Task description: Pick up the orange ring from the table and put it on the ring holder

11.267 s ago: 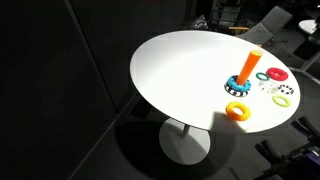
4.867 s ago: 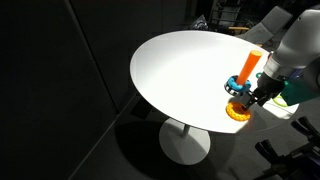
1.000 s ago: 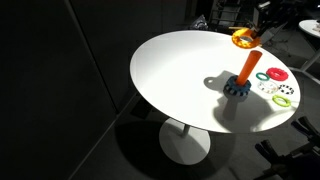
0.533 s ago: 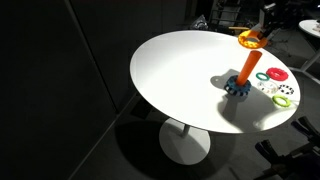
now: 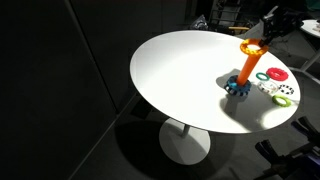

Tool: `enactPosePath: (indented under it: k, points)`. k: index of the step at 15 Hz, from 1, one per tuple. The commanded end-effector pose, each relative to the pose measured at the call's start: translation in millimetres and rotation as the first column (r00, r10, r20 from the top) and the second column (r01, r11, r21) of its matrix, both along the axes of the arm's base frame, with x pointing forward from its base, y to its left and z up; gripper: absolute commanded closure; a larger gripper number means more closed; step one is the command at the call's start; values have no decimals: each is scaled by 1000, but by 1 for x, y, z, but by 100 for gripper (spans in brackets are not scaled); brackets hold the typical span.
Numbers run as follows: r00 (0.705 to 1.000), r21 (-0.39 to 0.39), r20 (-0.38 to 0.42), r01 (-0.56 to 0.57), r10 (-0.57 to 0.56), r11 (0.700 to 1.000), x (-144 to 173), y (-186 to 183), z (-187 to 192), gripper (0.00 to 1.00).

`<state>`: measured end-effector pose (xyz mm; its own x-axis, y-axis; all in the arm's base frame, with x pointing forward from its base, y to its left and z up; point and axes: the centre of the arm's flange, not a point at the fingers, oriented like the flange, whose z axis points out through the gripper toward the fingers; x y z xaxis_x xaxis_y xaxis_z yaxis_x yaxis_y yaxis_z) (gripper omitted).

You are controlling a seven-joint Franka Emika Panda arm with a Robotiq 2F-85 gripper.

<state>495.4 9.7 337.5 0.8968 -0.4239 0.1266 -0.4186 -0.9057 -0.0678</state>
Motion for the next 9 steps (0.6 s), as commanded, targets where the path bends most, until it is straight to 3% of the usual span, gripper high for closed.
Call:
enactPosePath:
  k: [1,9]
  points:
    - [1000,19,-26,14,-14,1000,4,-6,-4,96]
    - [999,46,-37,41,-39,998,1,-15,-6,96]
